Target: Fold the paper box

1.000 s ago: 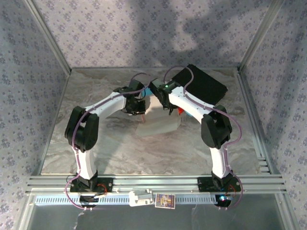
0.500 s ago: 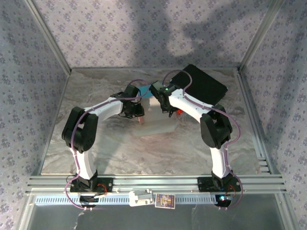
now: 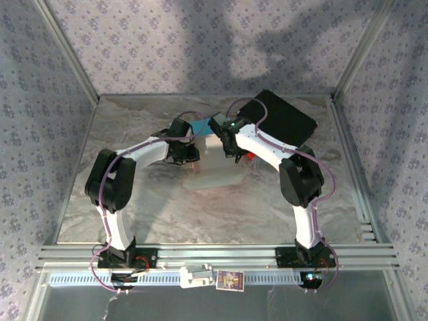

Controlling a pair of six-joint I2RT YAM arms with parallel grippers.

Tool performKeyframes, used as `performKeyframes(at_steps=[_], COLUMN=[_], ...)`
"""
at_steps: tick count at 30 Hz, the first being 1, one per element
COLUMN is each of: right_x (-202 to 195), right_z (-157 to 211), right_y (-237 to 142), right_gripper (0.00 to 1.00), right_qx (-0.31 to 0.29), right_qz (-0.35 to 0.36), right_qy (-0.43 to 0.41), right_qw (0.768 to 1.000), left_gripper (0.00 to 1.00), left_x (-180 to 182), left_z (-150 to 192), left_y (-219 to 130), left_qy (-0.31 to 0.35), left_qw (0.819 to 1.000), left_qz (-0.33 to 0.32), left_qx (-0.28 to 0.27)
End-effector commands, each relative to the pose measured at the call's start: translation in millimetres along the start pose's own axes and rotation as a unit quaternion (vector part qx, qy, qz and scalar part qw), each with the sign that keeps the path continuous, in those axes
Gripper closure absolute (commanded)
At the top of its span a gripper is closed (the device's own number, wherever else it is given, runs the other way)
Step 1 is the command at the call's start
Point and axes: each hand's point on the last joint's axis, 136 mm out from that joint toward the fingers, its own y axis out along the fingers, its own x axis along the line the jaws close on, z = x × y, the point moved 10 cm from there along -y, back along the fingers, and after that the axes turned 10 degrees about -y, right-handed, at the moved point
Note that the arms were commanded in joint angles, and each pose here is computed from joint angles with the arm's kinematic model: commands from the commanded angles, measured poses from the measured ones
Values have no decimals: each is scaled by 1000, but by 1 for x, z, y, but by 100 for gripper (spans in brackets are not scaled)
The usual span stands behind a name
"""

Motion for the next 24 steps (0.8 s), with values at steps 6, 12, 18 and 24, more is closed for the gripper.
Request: performKeyframes(at_steps=[6, 12, 18, 24], right_x=[-3, 1, 9, 12], right_z=[2, 4, 6, 7], right_y=[-5, -2, -2, -1], right_gripper=[100, 100, 100, 100], right_qx=[6, 5, -1, 8], right_qz=[4, 16, 2, -10], right_qy=[-1, 12, 14, 13], right_qw=[1000, 1000, 1000, 1000], left_gripper=[100, 100, 100, 100], left_x=[-6, -11, -9, -10], left_z=[3, 20, 36, 39], left_y=[-9, -14, -12, -8], left_qy=[1, -24, -72, -75], left_qw=[999, 989, 975, 967], left_qz=[-35, -142, -199, -233], left_qx=[-23, -40, -65, -77])
